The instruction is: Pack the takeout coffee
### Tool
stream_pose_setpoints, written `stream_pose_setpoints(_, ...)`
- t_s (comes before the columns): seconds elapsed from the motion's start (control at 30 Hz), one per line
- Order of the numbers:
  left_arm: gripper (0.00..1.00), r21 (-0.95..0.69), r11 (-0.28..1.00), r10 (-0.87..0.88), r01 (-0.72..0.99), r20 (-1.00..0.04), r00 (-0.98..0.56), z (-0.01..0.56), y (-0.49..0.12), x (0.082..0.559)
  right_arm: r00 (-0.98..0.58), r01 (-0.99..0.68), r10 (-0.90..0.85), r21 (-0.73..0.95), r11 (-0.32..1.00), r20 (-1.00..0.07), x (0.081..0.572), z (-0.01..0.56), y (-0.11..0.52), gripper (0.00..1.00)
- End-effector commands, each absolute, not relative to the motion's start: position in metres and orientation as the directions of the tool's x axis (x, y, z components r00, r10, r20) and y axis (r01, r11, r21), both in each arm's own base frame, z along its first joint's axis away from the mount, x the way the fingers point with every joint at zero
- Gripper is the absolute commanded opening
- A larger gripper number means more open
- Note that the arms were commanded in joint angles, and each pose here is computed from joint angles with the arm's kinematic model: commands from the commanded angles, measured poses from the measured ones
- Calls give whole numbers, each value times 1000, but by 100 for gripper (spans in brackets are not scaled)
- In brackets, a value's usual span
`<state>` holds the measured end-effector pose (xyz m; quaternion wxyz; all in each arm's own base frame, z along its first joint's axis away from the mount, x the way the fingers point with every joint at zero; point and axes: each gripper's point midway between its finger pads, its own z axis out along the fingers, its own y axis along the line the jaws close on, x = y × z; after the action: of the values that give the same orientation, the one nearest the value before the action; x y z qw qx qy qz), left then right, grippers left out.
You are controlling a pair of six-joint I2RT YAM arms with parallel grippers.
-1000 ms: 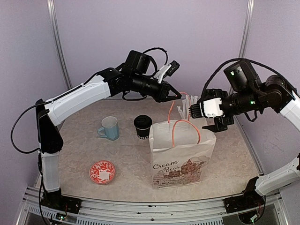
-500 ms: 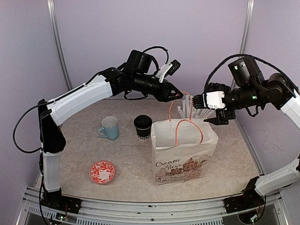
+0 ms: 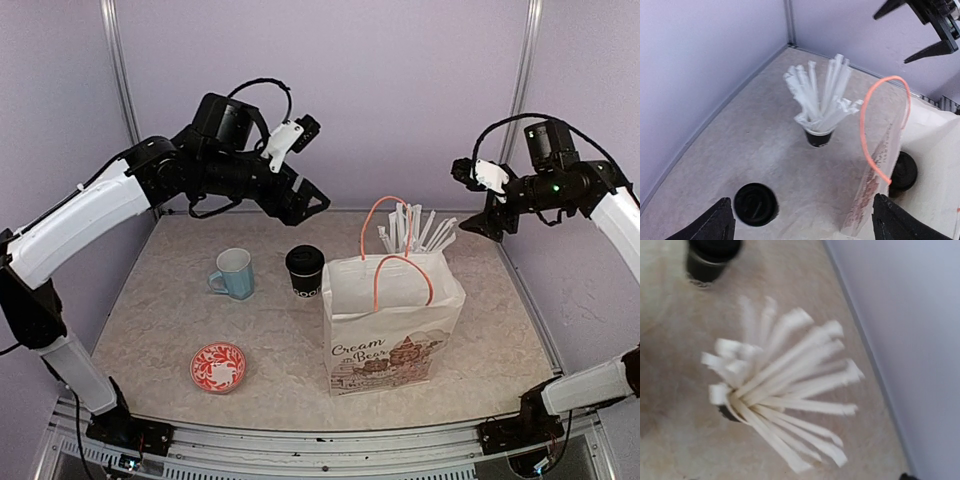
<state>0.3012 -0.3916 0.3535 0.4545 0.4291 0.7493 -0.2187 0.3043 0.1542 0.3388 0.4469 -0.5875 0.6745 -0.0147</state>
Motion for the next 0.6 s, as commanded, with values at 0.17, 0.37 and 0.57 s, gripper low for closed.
stream_pose_setpoints(0.17,90,52,785,375,618,-834,-405,324,-327,397,-93,-721,-646,-396,568,-757,336,307,121,85)
stream_pose_setpoints(0.37,90,42,795,418,605,-761,-496,269,-337,428,-134,-715,-574,-322,620,-808,330,293,124,85)
stream_pose_setpoints(0.57,89,23,783,486,622,-648,-587,204,-347,432,-169,-703,-535,-279,654,-828,325,285,124,84)
